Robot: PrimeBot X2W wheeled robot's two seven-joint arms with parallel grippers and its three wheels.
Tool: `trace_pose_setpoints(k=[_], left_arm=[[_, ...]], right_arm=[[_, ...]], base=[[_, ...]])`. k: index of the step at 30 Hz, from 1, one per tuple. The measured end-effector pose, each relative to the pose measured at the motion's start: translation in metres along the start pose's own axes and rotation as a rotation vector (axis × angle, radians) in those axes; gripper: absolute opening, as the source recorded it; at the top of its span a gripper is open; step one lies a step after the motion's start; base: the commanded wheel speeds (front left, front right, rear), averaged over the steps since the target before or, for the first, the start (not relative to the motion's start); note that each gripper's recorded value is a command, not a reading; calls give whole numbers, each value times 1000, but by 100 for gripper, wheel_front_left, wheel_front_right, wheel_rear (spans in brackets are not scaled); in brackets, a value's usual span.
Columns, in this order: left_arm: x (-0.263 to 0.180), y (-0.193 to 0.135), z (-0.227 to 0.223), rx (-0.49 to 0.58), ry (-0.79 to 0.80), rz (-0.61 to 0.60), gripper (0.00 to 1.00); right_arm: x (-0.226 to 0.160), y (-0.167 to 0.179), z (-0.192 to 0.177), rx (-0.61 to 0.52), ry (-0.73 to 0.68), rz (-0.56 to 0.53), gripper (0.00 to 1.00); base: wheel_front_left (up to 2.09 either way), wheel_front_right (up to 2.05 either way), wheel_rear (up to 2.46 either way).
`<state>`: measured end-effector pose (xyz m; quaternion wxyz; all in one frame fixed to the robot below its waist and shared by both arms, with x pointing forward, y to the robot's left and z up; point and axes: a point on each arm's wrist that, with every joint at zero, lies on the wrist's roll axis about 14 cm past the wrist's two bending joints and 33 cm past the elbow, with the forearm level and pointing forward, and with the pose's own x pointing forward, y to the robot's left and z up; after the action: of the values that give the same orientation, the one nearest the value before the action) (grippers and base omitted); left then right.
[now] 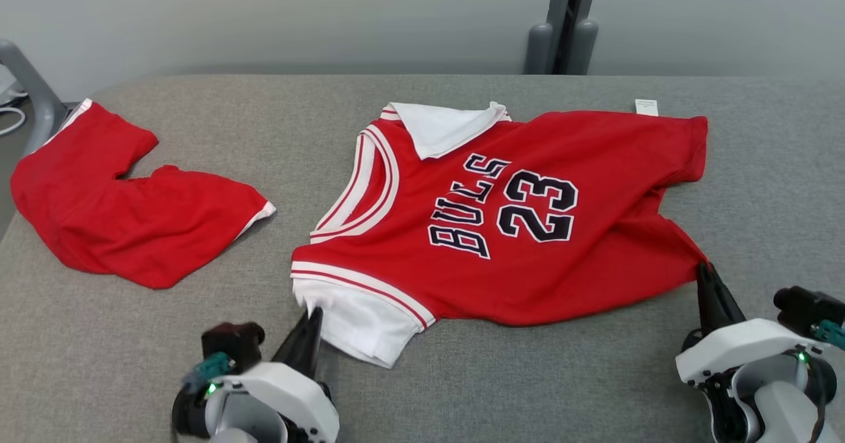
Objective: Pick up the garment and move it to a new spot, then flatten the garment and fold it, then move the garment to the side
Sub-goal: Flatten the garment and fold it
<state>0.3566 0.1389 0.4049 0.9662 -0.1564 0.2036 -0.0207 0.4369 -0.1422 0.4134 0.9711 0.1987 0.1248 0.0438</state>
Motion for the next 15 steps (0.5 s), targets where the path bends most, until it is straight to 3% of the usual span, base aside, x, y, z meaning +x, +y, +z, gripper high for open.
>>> trace_pose_setpoints(k=[7, 15], left_arm=[[-2, -44, 101, -192, -309, -194, 0], [-22, -94, 189, -298, -521, -394, 0]], right_arm=[[0, 9, 62, -22, -128, 75, 0], [-14, 18, 174, 19, -351, 147, 0]], base=[[0, 0, 0], [0, 0, 0]])
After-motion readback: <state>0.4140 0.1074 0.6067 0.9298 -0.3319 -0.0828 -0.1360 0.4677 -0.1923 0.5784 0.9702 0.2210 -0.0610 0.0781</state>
